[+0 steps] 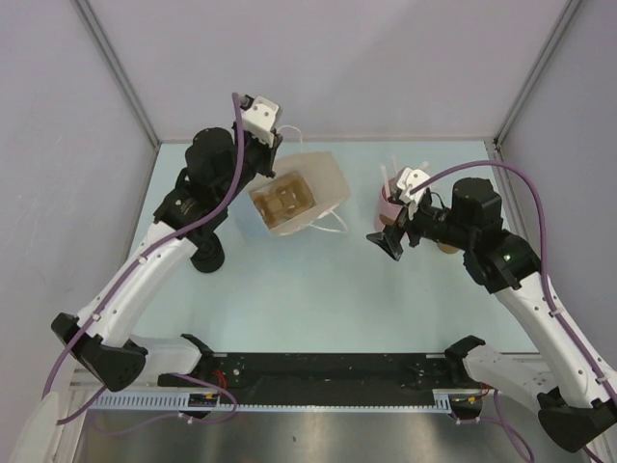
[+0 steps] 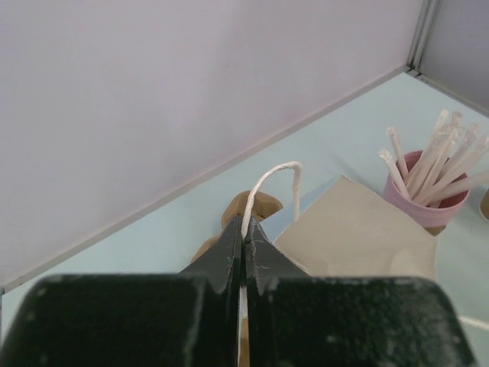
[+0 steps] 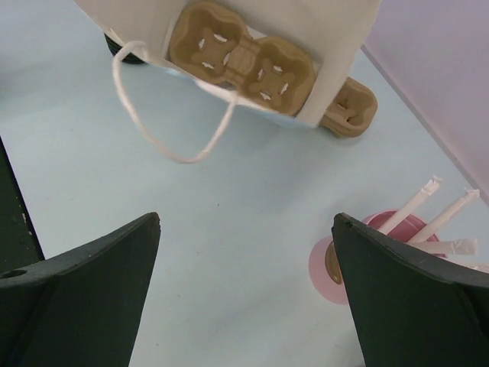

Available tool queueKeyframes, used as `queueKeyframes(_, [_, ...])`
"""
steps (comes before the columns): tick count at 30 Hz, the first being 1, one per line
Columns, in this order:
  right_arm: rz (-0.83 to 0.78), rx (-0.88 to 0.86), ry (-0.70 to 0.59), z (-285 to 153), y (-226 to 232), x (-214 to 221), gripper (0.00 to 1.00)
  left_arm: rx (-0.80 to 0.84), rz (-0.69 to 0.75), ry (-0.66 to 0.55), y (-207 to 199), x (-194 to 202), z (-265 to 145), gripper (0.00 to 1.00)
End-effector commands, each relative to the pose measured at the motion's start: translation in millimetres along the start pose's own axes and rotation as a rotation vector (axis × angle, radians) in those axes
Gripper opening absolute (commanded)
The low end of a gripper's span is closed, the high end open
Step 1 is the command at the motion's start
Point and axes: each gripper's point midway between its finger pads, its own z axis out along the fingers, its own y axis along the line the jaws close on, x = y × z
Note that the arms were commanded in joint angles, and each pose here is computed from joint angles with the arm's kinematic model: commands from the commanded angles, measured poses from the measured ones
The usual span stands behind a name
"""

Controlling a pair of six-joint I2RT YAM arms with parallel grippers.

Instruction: Pack the takeout coffee

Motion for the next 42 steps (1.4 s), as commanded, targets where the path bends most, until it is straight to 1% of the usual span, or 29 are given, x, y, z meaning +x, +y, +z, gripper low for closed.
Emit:
queueKeyframes(1, [-0.011,0.018,-0.075,-2,-3,-14,1.00,-0.033,0.009,-0.114,13,-50,-8,0.02])
queueKeyframes(2, [-0.009,0.021,-0.075,-2,-3,-13,1.00,-0.054,0.015,-0.139,19,-62,-10,0.02])
queueKeyframes(4, [-0.005,0.036,-0.078,-2,-5,-10,1.00,-0.110,0.024,-0.139,29,-66,-7,0.01])
queueKeyframes(5, [-0.003,0.041,-0.079,-2,-6,-9,1.00,-0.135,0.026,-0.163,35,-79,-10,0.01])
queueKeyframes(7, [-0.002,0.063,-0.085,-4,-8,-6,1.00,-0.180,0.033,-0.176,44,-86,-8,0.01])
queueKeyframes(13, [0.021,0.135,-0.112,-9,-19,-2,1.00,-0.389,0.058,-0.234,83,-114,-16,0.03])
queueKeyframes(14, [0.026,0.146,-0.112,-9,-20,-1,1.00,-0.430,0.060,-0.235,90,-114,-17,0.03])
queueKeyframes(20, [0.038,0.190,-0.103,-6,-30,5,1.00,-0.537,0.072,-0.263,119,-126,-20,0.04])
queueKeyframes(22, [0.039,0.193,-0.101,-5,-31,6,1.00,-0.586,0.071,-0.248,134,-122,-16,0.05])
queueKeyframes(24, [0.040,0.197,-0.099,-4,-31,8,1.00,-0.637,0.066,-0.257,151,-127,-20,0.05])
queueKeyframes(25, [0.040,0.198,-0.098,-4,-32,8,1.00,-0.648,0.066,-0.244,155,-121,-13,0.06])
queueKeyframes(27, [0.042,0.201,-0.096,-3,-33,9,1.00,-0.691,0.063,-0.243,172,-123,-13,0.06])
queueKeyframes(28, [0.043,0.200,-0.094,-3,-33,10,1.00,-0.690,0.063,-0.228,176,-117,-4,0.06])
queueKeyframes(30, [0.045,0.202,-0.089,-2,-34,13,1.00,-0.719,0.060,-0.221,192,-115,-3,0.06])
queueKeyframes(34, [0.044,0.205,-0.085,-1,-35,15,1.00,-0.731,0.054,-0.192,209,-99,14,0.07])
queueKeyframes(39, [0.048,0.205,-0.080,-1,-35,17,1.00,-0.771,0.066,-0.116,232,-65,35,0.06])
queueKeyframes(42, [0.048,0.204,-0.082,-1,-36,17,1.00,-0.791,0.034,-0.079,245,-45,42,0.05])
